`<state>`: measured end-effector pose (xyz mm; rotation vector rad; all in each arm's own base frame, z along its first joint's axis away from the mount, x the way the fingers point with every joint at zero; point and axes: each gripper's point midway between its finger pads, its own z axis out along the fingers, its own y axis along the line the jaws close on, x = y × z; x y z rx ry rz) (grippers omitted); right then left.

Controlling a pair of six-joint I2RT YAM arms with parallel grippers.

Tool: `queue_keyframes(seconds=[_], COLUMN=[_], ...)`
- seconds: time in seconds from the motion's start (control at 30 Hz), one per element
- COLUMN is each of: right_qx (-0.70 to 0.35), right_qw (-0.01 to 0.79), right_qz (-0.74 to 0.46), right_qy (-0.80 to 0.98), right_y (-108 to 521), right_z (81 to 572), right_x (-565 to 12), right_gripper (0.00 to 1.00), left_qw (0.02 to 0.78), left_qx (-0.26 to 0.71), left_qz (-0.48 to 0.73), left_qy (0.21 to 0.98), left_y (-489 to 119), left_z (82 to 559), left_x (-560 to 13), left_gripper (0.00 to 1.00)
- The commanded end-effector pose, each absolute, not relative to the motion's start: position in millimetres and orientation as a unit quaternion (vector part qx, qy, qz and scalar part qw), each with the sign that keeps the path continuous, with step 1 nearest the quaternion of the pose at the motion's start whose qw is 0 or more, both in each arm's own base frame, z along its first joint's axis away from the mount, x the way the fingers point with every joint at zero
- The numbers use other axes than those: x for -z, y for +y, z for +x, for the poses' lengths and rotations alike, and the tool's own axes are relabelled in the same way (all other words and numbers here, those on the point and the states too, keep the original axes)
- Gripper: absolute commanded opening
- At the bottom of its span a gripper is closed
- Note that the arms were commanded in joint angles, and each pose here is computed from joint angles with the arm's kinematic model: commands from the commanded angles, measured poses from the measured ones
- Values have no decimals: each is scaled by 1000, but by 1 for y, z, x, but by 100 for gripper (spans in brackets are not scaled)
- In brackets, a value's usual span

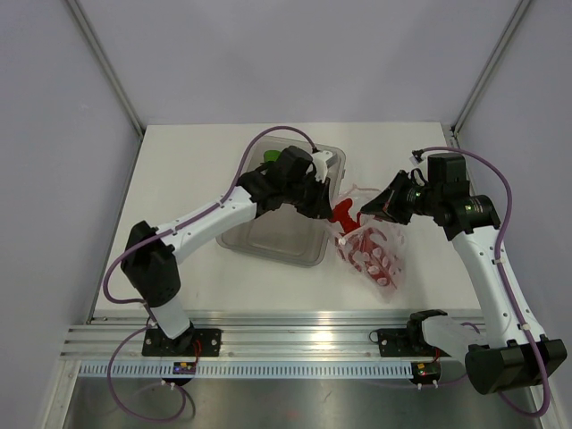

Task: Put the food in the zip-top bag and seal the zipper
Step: Place the fake lobster in the zipper food storage bag.

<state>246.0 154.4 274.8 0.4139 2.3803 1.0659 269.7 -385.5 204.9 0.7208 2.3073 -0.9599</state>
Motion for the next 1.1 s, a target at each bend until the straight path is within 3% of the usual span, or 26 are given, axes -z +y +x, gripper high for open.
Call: queue_keyframes(seconds=[0.0, 0.47, 0.57, 0.8, 0.87, 1.07], right_qx=[-401, -324, -313, -249, -252, -245], right_qw=[272, 397, 408, 306, 311, 322], right_qz=[129, 92, 92, 129, 130, 127], right_qy=[866, 854, 853, 910, 907, 906], right_y=[157, 129, 124, 114, 115, 110], right_z=[247, 268, 267, 275, 274, 267], right_x=[-288, -368, -366, -251, -248, -254], right_gripper=[0, 0, 0, 0, 1, 17], left_qw=[298, 405, 390, 297, 294, 306], left_qx=[375, 454, 463, 477, 476, 476], left_qz=[283, 268, 267, 255, 255, 260], left_qy=[831, 747, 750, 787, 789, 783], left_y=[-392, -389, -394, -409, -409, -407], left_z=[269, 268, 267, 285, 287, 287], left_x=[-236, -355, -343, -258, -250, -260], left_gripper=[0, 0, 0, 0, 0, 0])
